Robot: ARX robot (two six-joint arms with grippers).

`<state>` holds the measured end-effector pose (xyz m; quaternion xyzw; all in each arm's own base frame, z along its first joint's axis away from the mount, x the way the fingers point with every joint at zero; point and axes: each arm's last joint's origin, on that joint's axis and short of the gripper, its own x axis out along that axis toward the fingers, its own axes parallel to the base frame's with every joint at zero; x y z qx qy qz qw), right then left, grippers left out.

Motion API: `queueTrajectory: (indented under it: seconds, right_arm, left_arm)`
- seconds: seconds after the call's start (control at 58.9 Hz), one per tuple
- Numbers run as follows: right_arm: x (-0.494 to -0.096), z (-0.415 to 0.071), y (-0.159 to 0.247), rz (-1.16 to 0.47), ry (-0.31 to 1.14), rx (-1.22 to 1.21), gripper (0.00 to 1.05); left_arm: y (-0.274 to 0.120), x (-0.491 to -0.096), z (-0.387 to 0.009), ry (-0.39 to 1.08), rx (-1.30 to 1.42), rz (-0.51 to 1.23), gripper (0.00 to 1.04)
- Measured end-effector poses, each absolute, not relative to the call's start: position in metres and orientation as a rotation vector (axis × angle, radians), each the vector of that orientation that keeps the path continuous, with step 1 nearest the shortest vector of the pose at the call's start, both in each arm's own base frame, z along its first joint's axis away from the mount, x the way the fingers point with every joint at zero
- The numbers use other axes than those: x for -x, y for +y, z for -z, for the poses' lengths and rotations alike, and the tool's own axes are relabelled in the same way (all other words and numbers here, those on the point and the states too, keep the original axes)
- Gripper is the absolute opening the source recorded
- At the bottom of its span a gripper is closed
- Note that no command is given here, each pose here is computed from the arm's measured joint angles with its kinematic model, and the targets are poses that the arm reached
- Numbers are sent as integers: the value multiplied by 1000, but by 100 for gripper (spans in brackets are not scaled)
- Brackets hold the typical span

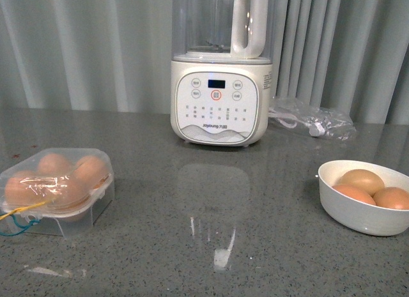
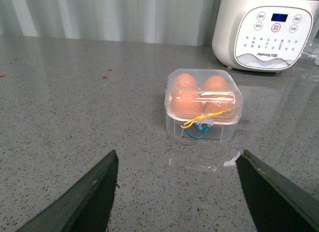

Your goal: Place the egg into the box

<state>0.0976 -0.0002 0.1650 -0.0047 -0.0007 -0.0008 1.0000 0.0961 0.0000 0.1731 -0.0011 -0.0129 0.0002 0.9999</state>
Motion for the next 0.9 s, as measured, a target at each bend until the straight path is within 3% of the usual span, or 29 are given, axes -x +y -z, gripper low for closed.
queueTrajectory:
  seconds: [0.085,0.136,0.9]
  right_arm:
    - [-98,-165,0,2,-1,9,98]
    - [-98,-165,0,2,-1,9,98]
    - [-98,-165,0,2,-1,9,98]
  left_arm:
    - [0,-96,-173,-25,2,0,94]
    - [0,-96,-173,-25,1,0,100]
    - [0,-96,-173,-26,2,0,98]
